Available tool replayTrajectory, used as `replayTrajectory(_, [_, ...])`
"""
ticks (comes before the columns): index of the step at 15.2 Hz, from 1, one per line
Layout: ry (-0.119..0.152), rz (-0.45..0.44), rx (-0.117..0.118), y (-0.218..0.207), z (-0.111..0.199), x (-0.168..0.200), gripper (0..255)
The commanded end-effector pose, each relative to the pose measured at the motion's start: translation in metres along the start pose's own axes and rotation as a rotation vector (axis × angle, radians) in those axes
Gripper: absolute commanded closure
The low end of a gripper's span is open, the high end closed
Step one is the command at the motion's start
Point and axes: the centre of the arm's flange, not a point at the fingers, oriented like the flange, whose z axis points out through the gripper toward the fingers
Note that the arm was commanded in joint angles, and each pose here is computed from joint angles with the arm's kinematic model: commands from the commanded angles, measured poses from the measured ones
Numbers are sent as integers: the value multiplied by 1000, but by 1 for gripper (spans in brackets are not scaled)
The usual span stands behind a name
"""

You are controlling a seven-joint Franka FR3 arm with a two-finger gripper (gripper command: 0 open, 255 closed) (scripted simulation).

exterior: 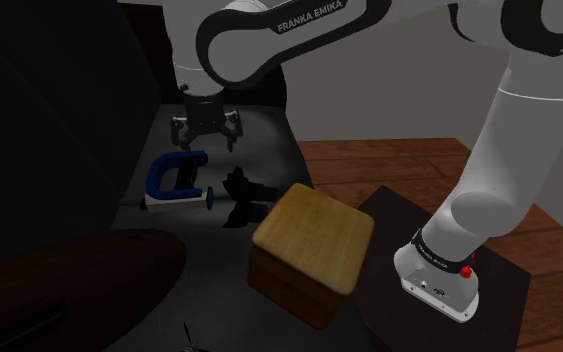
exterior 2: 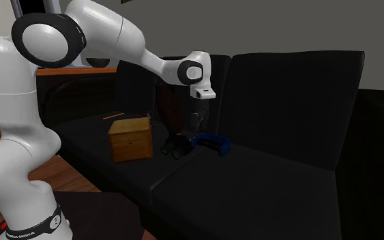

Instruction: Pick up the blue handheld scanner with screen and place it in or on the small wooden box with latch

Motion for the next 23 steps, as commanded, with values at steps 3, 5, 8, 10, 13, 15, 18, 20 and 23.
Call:
replayTrajectory(3, [-22,81,-17,-44,30,19,0])
replayTrajectory(5, [-33,120,-25,-64,46,29,0])
replayTrajectory(8, [-37,133,-28,-71,62,32,0])
replayTrajectory(10, [-37,133,-28,-71,73,32,0])
replayTrajectory(13, [-37,133,-28,-71,88,31,0])
replayTrajectory(15, [-37,133,-28,-70,92,31,0])
replayTrajectory(18, [-37,133,-28,-70,92,31,0])
replayTrajectory(20, [-37,133,-28,-70,92,31,0])
replayTrajectory(23, [-37,133,-28,-70,91,31,255])
